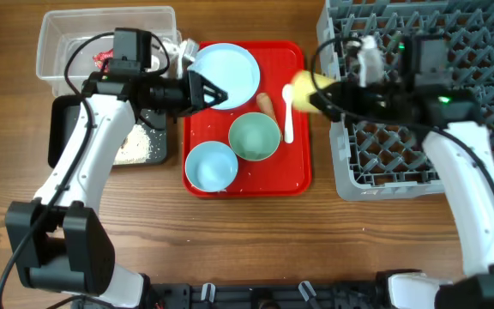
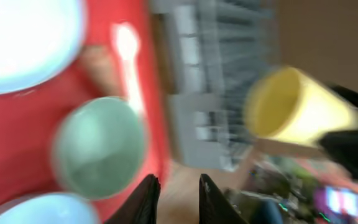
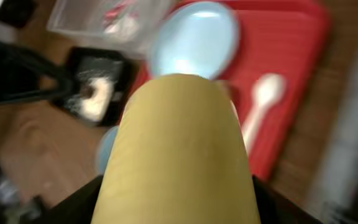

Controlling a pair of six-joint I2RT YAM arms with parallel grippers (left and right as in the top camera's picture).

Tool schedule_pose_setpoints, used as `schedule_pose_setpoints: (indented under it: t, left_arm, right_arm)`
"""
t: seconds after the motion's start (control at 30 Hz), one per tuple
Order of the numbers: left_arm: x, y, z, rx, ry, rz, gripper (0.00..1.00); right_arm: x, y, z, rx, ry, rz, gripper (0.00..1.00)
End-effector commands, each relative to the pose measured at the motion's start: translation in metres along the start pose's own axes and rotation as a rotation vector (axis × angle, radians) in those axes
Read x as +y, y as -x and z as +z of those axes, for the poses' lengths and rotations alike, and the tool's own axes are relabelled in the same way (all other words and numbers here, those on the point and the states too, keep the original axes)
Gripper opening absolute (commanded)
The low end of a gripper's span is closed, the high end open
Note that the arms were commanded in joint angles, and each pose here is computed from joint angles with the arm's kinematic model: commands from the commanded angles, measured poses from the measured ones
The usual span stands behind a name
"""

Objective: Sort waste into correct bins and load items into the dishwasher rack
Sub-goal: 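Place the yellow cup into the dish rack with the right gripper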

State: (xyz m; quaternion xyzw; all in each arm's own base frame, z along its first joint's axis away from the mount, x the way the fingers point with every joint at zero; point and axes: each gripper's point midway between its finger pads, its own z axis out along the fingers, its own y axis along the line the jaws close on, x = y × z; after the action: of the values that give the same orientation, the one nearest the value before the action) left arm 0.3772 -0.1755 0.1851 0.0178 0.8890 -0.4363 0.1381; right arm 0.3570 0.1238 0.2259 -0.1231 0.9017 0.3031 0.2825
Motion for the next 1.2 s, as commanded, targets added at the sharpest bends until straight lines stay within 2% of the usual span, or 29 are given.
schedule_pose_setpoints:
  t: [0.0,0.07,0.13,0.33,0.43,0.57,0.67,0.73,0.8,0.87,1.03,1.17]
  left_arm:
    - [0.043,0.007,-0.007,-0.068,0.307,0.008,0.24]
    - [0.053,0.007,-0.009,-0.079,0.385,0.012,0.24]
    - [0.055,0.008,-0.01,-0.082,0.396,0.012,0.24]
    - [0.058,0.006,-0.011,-0.077,0.414,0.005,0.24]
    - [0.062,0.005,-0.012,-0.075,0.435,0.0,0.24]
    - [0.062,0.004,-0.012,-0.072,0.436,-0.002,0.24]
    - [0.062,0.003,-0.012,-0.069,0.436,-0.005,0.23]
    - [0.062,0.003,-0.012,-0.069,0.436,-0.005,0.22]
    - [0.062,0.001,-0.013,-0.064,0.438,-0.008,0.22]
    - [0.063,0.0,-0.013,-0.061,0.439,-0.011,0.22]
    - [0.063,0.0,-0.013,-0.061,0.439,-0.011,0.23]
    - [0.063,0.0,-0.013,-0.061,0.439,-0.011,0.25]
  right_arm:
    - [-0.041,0.001,-0.057,-0.022,-0.4,0.075,0.5]
    - [-0.07,-0.034,-0.081,0.078,-0.634,0.236,0.5]
    - [-0.087,-0.064,-0.096,0.171,-0.782,0.345,0.5]
    - [-0.103,-0.106,-0.078,0.418,-0.825,0.421,0.5]
    - [-0.11,-0.124,-0.066,0.496,-0.824,0.438,0.5]
    - [-0.108,-0.134,-0.037,0.499,-0.709,0.445,0.5]
    - [-0.11,-0.142,-0.035,0.518,-0.711,0.45,0.5]
    - [-0.11,-0.142,-0.034,0.516,-0.711,0.45,0.57]
    - [-0.11,-0.142,-0.034,0.516,-0.711,0.449,0.73]
    - [-0.111,-0.14,-0.033,0.505,-0.71,0.446,0.79]
    - [-0.111,-0.128,-0.029,0.458,-0.693,0.437,0.81]
    - [-0.096,-0.085,-0.04,0.357,-0.642,0.364,0.81]
